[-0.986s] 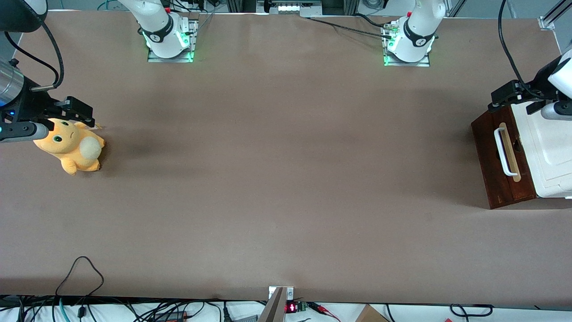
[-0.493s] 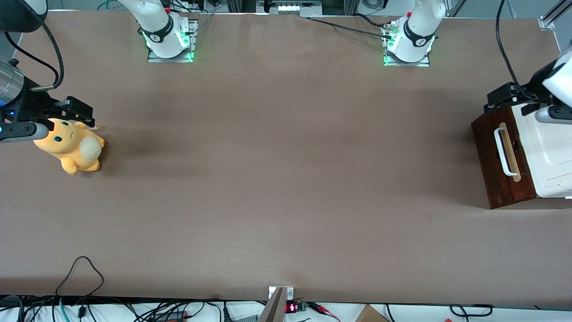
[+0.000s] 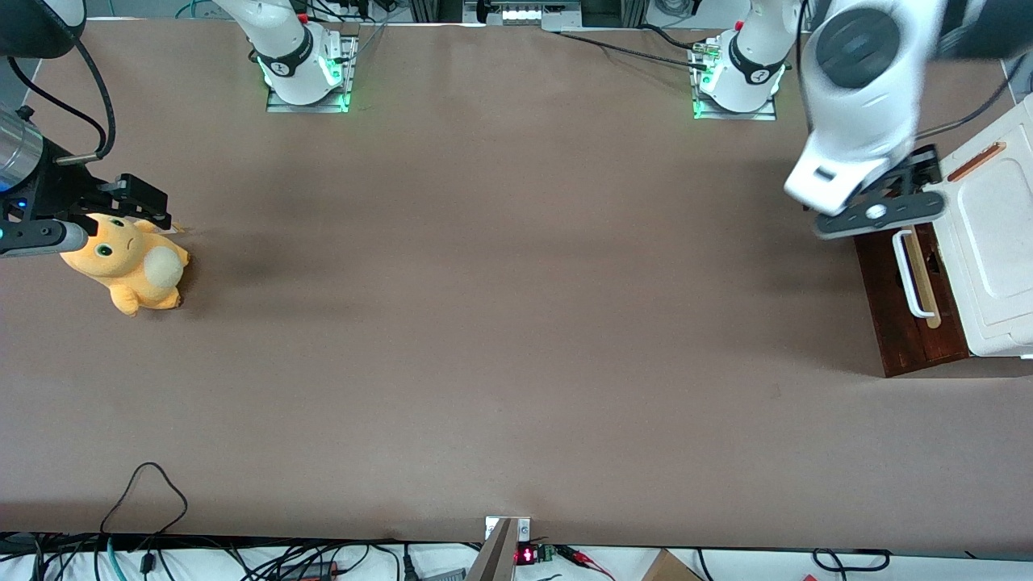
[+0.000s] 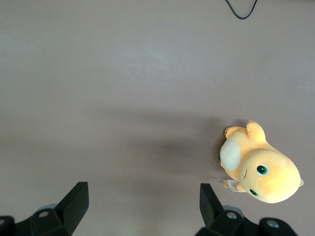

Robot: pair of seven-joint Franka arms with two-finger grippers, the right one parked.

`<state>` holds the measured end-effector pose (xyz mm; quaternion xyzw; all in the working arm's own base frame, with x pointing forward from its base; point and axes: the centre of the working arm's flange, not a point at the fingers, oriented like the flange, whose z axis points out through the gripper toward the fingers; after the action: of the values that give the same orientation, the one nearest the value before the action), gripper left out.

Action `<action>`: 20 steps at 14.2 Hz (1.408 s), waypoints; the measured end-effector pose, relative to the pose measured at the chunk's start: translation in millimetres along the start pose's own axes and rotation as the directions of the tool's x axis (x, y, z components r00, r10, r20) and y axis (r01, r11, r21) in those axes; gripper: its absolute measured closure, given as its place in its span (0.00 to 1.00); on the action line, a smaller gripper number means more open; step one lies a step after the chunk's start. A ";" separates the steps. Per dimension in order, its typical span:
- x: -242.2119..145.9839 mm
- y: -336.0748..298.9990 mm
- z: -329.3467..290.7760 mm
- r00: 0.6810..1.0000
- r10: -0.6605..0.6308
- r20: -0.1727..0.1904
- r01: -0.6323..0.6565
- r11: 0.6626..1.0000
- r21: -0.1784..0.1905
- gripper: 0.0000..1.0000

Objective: Open lower drawer with left arm only
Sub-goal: 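Lower the open left gripper toward the lower drawer's white handle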

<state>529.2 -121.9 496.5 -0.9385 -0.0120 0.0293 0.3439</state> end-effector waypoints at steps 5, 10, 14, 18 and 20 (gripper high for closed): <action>-21.9 80.6 162.8 0.993 0.045 0.108 -0.078 0.941 0.329 0.00; -27.3 77.4 208.2 0.983 0.080 0.164 -0.137 0.917 0.375 0.00; -23.4 82.0 209.3 0.985 0.117 0.126 -0.160 0.895 0.416 0.00; -11.9 86.5 279.5 0.988 0.138 0.066 -0.150 0.796 0.586 0.00; -12.8 91.3 316.3 0.990 0.120 0.067 -0.135 0.758 0.638 0.00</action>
<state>496.7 11.8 197.1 -0.7630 0.0589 0.0652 0.6404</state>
